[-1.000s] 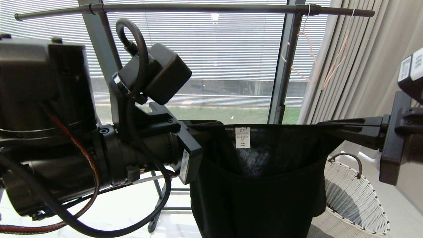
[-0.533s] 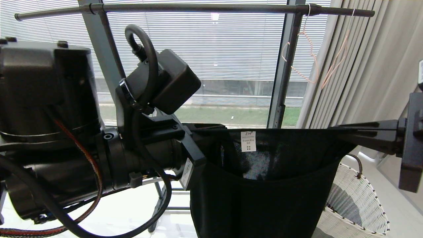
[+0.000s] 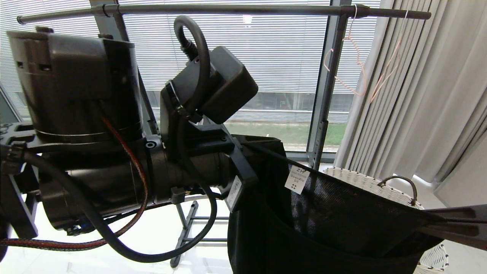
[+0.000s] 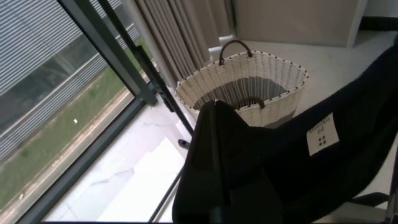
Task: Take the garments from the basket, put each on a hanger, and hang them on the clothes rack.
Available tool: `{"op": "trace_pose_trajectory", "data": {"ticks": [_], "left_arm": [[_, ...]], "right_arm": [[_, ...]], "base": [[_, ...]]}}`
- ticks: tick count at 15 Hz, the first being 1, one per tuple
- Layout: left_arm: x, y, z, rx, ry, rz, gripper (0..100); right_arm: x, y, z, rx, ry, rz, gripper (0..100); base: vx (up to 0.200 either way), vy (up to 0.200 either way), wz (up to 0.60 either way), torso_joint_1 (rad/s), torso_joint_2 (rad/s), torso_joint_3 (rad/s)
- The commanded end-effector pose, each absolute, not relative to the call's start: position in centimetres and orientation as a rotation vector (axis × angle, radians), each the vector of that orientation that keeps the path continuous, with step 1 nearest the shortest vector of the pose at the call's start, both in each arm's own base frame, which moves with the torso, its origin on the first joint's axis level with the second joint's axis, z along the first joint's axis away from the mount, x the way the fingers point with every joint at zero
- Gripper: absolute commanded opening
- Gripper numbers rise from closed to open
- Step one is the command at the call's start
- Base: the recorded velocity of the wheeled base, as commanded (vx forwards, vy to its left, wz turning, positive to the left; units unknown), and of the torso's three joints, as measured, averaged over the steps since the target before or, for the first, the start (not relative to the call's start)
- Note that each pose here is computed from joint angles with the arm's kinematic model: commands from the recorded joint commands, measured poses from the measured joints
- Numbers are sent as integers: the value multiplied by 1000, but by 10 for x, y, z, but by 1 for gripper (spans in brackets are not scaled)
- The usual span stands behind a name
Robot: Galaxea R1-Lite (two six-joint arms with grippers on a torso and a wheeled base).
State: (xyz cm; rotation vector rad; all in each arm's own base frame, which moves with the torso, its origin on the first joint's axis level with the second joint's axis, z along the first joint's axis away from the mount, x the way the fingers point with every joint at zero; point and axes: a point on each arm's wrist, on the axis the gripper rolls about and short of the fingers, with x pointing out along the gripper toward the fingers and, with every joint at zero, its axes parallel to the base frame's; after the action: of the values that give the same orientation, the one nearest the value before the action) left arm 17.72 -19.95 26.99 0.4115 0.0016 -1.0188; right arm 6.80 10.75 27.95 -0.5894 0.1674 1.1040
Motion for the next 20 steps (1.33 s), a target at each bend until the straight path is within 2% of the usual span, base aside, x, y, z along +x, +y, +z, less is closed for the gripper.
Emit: {"op": "trace_pose_trajectory", "data": {"ticks": [1,3,4,6,8,10,18,19,20], "left_arm": [[179,-202,270,408,4,-1018,0],[176,-197,269,378,28,-999,0],[171,-191,268,330,69,-960,0],[161,-187,263,204,187,-867,0],[138,-201,258,113,297,-848,0],[119,-210,251,69,391,-848,0],[113,-210,248,87,397,-833,0],[117,-208,249,107,385,-819,0],[133,-200,249,185,342,-764,0]], "right_arm": [[68,113,276,-600,179,1128,0],[72,111,275,-586,200,1084,0],[80,109,278,-525,220,1022,0],[101,122,288,-399,183,941,0],[121,135,304,-368,150,902,0],[132,146,317,-355,122,896,0],[133,146,321,-358,126,889,0],[130,142,321,-366,141,892,0],[120,133,319,-390,195,909,0]], "base": [[0,0,0,0,0,0],[0,0,0,0,0,0],[0,0,0,0,0,0],[0,0,0,0,0,0],[0,0,0,0,0,0],[0,0,0,0,0,0],[0,0,0,0,0,0],[0,0,0,0,0,0],[0,0,0,0,0,0]]}}
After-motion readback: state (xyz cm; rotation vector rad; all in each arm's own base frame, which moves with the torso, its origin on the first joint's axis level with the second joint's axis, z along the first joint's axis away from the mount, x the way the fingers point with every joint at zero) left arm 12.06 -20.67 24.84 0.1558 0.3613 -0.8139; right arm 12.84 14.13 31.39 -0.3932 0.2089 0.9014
